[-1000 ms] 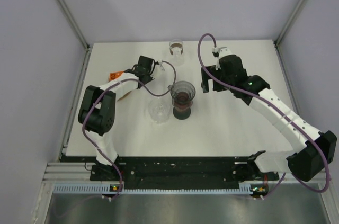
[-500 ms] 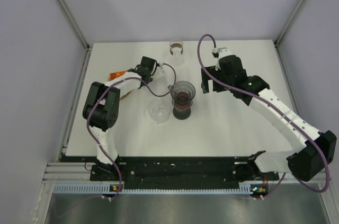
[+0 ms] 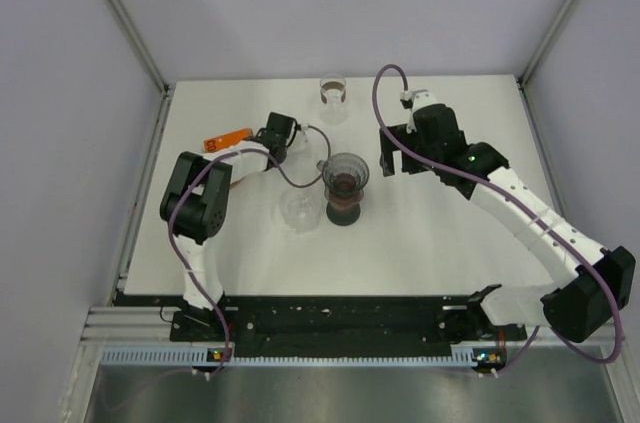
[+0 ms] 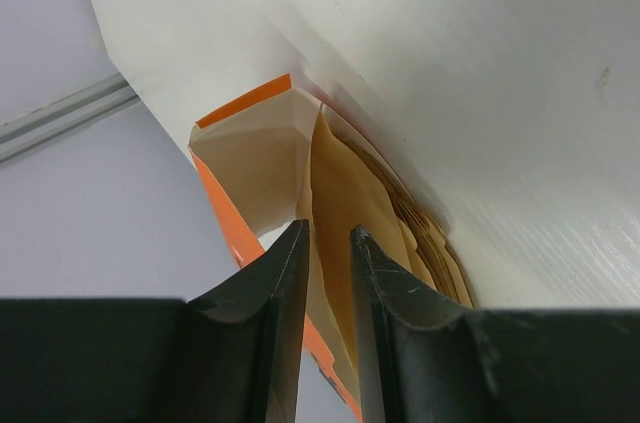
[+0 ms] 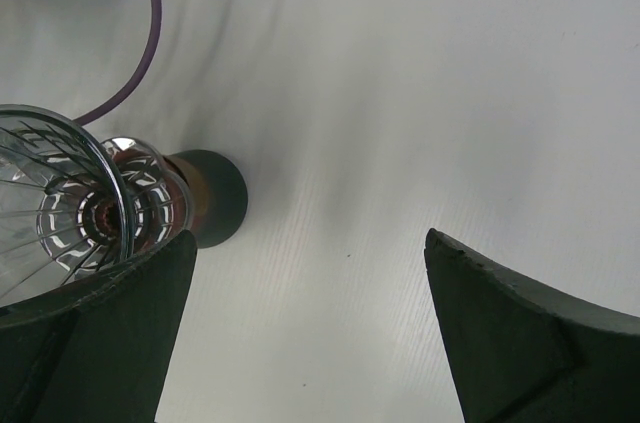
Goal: Place the coffee filter in the dripper
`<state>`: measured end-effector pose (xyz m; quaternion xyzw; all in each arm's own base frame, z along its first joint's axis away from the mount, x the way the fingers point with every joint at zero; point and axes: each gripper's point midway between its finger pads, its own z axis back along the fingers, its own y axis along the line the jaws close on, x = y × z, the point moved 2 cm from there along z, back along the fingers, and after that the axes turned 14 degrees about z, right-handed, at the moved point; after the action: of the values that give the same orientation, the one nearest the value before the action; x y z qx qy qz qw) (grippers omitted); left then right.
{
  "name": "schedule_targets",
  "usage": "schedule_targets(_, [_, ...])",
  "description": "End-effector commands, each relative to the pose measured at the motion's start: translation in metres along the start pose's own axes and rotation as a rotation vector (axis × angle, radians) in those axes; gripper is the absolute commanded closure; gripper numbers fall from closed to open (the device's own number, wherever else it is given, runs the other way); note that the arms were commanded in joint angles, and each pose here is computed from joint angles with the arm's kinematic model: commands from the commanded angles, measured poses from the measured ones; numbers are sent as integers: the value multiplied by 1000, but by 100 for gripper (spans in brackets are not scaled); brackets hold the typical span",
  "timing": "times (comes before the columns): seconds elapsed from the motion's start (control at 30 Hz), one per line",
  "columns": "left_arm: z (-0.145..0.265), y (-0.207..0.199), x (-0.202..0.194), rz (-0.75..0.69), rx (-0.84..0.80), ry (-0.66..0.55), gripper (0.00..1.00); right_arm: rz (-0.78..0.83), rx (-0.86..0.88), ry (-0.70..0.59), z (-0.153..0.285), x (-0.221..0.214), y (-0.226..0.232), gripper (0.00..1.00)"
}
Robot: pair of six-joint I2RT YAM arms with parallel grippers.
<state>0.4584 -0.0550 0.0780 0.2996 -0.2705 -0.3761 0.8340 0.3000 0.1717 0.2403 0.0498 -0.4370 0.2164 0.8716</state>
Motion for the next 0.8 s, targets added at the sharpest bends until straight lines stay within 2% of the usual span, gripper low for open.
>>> schedule_targets(0.0, [-8,7,4,-15,72,-12,72,-3,-6,-37,4,9,-4,4])
schedule_targets(0.17, [-9,21,10,-13,167,-36,79,-1,-5,-44,6,10,-5,4])
schedule_targets(0.27, [-6,23,12,8,167,-46,100,1,-7,-49,7,11,-5,4])
schedule_targets(0.5, [19,36,19,195,106,-63,100,-1,-10,-72,13,19,-7,4])
schedule_targets(0.63, [45,47,30,364,39,-96,100,-2,-16,-85,17,24,-8,4])
schedule_targets(0.77, [73,64,38,461,9,-146,100,-4,-15,-99,21,28,-9,4])
